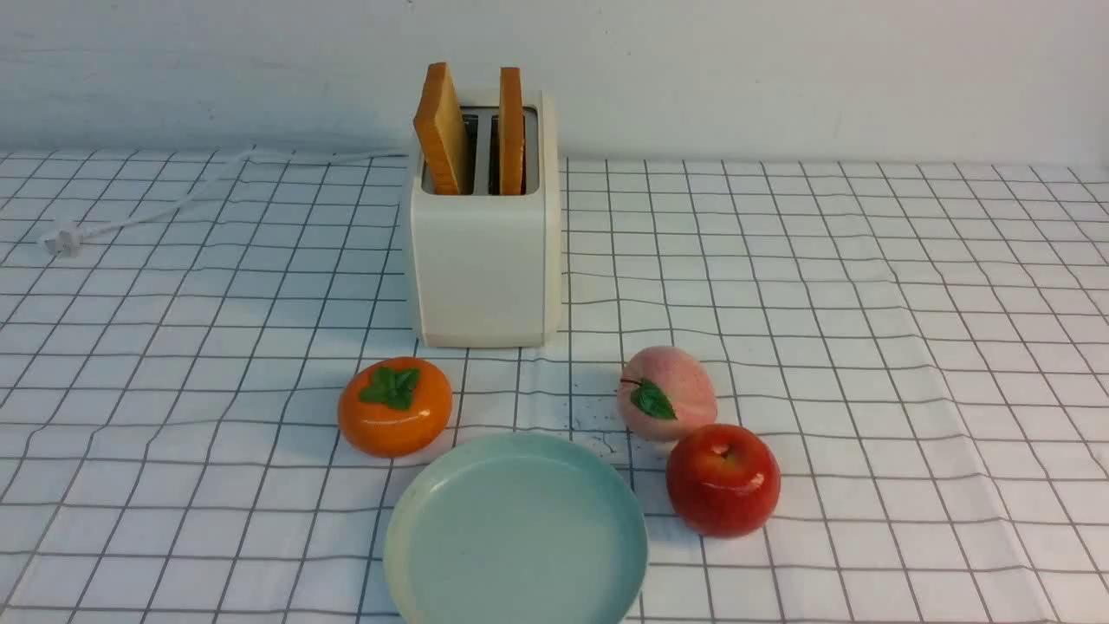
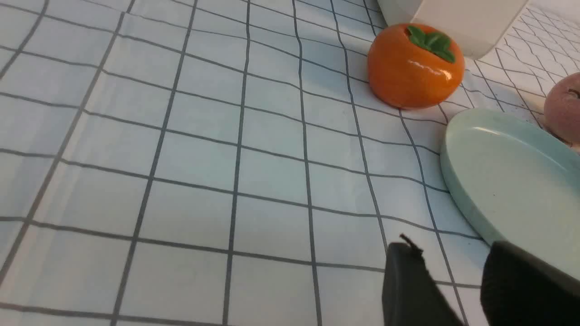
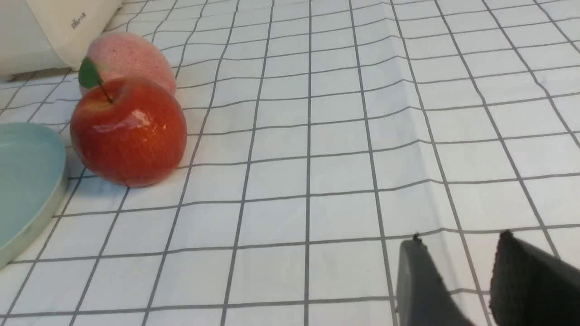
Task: Take toasted bread from bread machine on white checkered table place on plate.
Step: 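Reach for a toast slice standing in the toaster with the left gripper, then place the slice of bread on the plate with the left gripper, then grasp the toast slice in the toaster and pull it up out of the slot with the right gripper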
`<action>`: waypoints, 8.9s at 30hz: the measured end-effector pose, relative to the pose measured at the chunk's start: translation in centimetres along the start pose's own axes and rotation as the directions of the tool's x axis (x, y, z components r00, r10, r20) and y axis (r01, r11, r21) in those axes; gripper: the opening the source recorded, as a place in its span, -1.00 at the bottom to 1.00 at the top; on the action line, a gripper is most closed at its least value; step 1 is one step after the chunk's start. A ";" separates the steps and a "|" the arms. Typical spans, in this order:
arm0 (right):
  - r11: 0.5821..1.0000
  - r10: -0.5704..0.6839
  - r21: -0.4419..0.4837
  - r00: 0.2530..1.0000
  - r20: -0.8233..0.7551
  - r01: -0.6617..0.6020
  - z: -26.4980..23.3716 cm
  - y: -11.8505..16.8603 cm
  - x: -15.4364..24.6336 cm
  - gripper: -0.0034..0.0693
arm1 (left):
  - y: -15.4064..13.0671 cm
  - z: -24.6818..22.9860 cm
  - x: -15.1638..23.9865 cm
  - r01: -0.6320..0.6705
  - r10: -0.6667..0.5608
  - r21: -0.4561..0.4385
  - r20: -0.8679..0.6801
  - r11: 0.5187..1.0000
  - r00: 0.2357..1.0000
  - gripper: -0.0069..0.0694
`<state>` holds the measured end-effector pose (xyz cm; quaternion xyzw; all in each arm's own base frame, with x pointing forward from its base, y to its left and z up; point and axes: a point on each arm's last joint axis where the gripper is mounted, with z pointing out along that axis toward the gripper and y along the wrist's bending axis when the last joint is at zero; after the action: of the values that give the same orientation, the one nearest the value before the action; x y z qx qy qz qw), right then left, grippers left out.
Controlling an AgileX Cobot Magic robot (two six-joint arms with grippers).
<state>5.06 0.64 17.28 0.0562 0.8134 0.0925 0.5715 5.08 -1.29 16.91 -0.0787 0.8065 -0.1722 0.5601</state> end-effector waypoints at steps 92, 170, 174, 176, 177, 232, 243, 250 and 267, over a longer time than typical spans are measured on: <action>0.953 0.289 -0.143 0.946 0.148 -0.269 -1.8 2.1 -7.2 -0.39 | -3.7 -3.4 -9.7 0.293 -0.395 0.306 0.362 0.906 0.844 -0.81; 0.860 -0.166 -0.461 0.975 0.148 0.216 -3.3 8.7 -19.9 -0.90 | -12.8 34.9 -21.8 -0.108 0.112 0.091 -0.034 0.990 0.993 -0.19; 0.860 -0.166 -0.461 0.975 0.148 0.216 -3.3 8.7 -19.9 -0.90 | -12.7 34.9 -21.9 -0.108 0.111 0.087 -0.023 0.990 0.994 -0.59; 0.860 -0.166 -0.461 0.975 0.148 0.216 -3.3 8.7 -19.9 -0.90 | -12.7 34.9 -21.9 -0.108 0.111 0.087 -0.023 0.990 0.994 -0.61; 0.860 -0.166 -0.461 0.975 0.148 0.216 -3.3 8.7 -19.9 -0.90 | -12.7 34.9 -21.9 -0.108 0.111 0.087 -0.023 0.990 0.994 -0.61; 0.833 -0.176 -0.510 0.976 0.128 0.217 -4.7 9.1 -19.2 -0.87 | -12.8 19.6 -11.3 0.290 0.033 0.339 -0.698 0.895 0.715 -0.61; 0.831 -0.177 -0.512 0.976 0.124 0.216 -4.7 9.1 -19.1 -0.87 | -11.6 21.6 -9.1 0.253 0.046 0.284 -0.742 0.925 0.669 -0.40; 0.831 -0.177 -0.512 0.976 0.124 0.216 -4.7 9.1 -19.1 -0.87 | -11.3 21.8 -9.0 0.210 0.067 0.282 -0.730 0.936 0.681 0.55; 0.830 -0.179 -0.515 0.976 0.122 0.216 -4.7 9.1 -19.2 -0.87 | -13.7 10.8 -20.4 -0.184 0.265 0.405 -0.152 0.895 0.952 0.08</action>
<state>7.03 5.34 38.39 -0.1831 0.7384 0.2494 0.5991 21.55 -9.47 36.44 0.1453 0.8132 -0.2688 0.4953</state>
